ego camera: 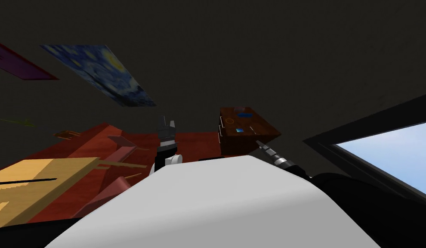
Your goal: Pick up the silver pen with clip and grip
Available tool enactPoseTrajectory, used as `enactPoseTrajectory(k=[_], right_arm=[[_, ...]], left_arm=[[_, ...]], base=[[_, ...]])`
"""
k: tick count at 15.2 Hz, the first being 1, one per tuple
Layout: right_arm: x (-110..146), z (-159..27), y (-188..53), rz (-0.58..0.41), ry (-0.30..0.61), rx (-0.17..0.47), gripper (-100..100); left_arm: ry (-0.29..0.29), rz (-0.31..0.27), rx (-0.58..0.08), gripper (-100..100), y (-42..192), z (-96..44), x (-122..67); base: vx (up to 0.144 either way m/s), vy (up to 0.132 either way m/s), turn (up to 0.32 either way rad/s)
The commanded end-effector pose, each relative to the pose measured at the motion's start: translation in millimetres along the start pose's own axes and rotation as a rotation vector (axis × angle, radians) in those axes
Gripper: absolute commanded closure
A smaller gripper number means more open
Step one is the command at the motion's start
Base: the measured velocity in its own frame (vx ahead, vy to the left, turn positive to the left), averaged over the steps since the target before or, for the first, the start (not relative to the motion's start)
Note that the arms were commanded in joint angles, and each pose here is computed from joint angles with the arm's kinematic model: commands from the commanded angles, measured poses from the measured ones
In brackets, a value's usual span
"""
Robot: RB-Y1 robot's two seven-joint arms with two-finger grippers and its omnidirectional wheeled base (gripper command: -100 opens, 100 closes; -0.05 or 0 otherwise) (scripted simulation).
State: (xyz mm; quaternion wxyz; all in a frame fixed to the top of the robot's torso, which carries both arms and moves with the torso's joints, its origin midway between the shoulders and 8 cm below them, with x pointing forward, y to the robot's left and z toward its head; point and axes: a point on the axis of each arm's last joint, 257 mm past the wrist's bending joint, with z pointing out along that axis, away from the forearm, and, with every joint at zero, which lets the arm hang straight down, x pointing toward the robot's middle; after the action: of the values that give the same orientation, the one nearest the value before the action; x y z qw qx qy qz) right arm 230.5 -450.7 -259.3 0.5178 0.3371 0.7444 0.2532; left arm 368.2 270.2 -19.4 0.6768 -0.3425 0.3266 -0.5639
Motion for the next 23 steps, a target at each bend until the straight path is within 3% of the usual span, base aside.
enactPoseTrajectory(k=[1,2,3,4,5,6,7,10,11,12,14,23], right_arm=[[-2,-12.9,-25,-0.029,0.036,0.066,-100],[-2,-12.8,-25,-0.030,0.037,0.065,-100],[-4,-24.5,-43,-0.051,0.062,0.122,-100],[-4,-23.9,-43,-0.055,0.066,0.121,-100],[-7,-35.1,-59,-0.077,0.088,0.173,-100],[-7,-35.5,-60,-0.081,0.094,0.175,-100],[-10,-46.9,-76,-0.107,0.120,0.226,-100],[-14,-59.3,-91,-0.137,0.150,0.279,-100],[-18,-71.8,-106,-0.163,0.175,0.329,-100],[-18,-71.3,-106,-0.165,0.178,0.328,-100],[-30,-92.2,-130,-0.218,0.219,0.415,-100],[-58,-140.2,-174,-0.365,0.355,0.599,-100]], left_arm=[[0.000,0.000,0.000,0,0,0.0,0.0],[0.000,0.000,0.000,0,0,0.0,0.0],[0.000,0.000,0.000,0,0,0.0,0.0],[0.000,0.000,0.000,0,0,0.0,0.1],[0.000,0.000,0.000,0,0,0.0,0.0],[0.000,0.000,0.000,0,0,0.0,0.1],[0.000,0.000,0.000,0,0,0.0,0.0],[0.000,0.000,0.000,0,0,0.0,0.0],[0.000,0.000,0.000,0,0,0.0,0.0],[0.000,0.000,0.000,0,0,0.0,0.0],[0.000,0.000,0.000,0,0,0.0,0.0],[0.000,0.000,0.000,0,0,0.0,-0.1]], base=[[0.038,0.034,0.158],[0.039,0.033,0.187],[0.041,0.045,0.293],[0.039,0.038,0.230],[0.045,0.042,0.242],[0.042,0.037,0.176],[0.044,0.039,0.219],[0.040,0.028,0.191],[0.042,0.025,0.227],[0.040,0.016,0.221],[0.048,0.012,0.294],[0.048,-0.026,0.198]])
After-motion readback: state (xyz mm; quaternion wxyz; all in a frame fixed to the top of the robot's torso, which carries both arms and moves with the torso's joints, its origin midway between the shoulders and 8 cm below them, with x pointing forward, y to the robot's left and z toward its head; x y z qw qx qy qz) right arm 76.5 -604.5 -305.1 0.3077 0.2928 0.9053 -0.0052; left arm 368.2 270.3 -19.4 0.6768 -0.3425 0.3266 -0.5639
